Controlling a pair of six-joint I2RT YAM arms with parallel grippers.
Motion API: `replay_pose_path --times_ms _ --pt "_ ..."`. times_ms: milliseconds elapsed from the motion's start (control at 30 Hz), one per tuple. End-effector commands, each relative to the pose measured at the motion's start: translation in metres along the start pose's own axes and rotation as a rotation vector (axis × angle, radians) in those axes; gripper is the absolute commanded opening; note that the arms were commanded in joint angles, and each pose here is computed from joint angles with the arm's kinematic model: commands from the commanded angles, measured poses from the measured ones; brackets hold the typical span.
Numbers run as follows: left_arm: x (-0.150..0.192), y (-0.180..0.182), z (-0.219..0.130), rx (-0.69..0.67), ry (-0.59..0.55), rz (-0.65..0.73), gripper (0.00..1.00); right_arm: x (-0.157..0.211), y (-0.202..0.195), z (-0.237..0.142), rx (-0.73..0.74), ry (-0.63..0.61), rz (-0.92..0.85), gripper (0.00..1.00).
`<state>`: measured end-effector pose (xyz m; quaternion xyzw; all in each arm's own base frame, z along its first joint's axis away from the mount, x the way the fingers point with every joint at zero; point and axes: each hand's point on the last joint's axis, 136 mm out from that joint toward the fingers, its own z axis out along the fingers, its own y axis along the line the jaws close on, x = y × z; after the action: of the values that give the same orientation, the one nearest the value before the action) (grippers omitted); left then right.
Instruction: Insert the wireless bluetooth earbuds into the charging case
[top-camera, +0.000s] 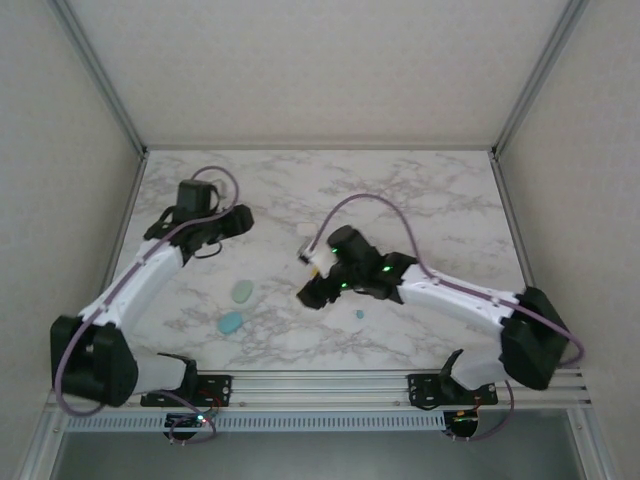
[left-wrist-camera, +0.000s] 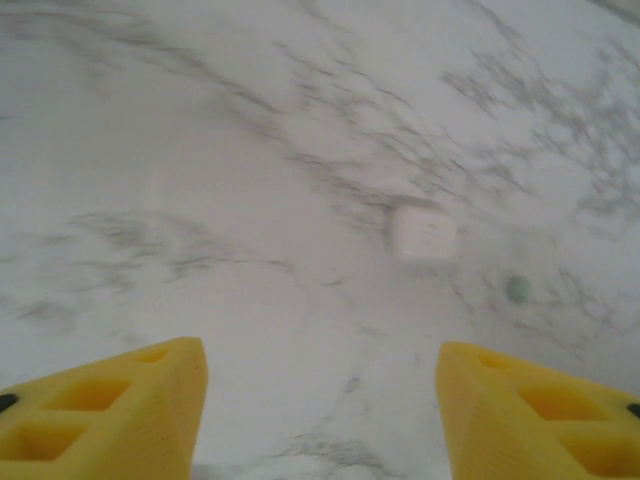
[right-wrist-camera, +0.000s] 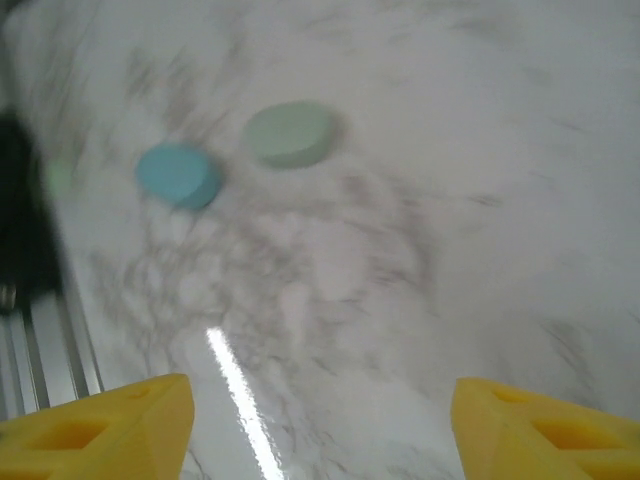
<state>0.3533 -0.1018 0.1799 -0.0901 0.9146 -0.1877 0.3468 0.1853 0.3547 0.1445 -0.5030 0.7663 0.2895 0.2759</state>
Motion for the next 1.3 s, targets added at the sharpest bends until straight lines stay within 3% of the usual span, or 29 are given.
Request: replay_pose_path --times_ms 0,200,467,767,1267 --pt "0.002 0.033 -0.025 -0.087 -0.069 -0.033 0.67 -0.022 0.026 0.029 -0.127 -0.067 -0.426 0.71" --pt "-0.003 0.071 -0.061 -0.196 -0.197 -0.086 0.84 -0.017 0.051 0.091 -0.262 0.032 -0.703 0.72" --pt "-0.006 0.098 -0.083 -0.266 -0.246 -0.143 0.93 -0.022 0.071 0.144 -0.392 0.067 -0.863 0.74" --pt "-0.016 0.123 -0.094 -0.279 -0.284 -0.283 1.00 -0.014 0.080 0.170 -0.470 0.091 -0.879 0.71" --pt "-0.013 0.124 -0.090 -0.267 -0.271 -0.287 1.00 0.000 0.088 0.199 -0.476 0.141 -0.858 0.54"
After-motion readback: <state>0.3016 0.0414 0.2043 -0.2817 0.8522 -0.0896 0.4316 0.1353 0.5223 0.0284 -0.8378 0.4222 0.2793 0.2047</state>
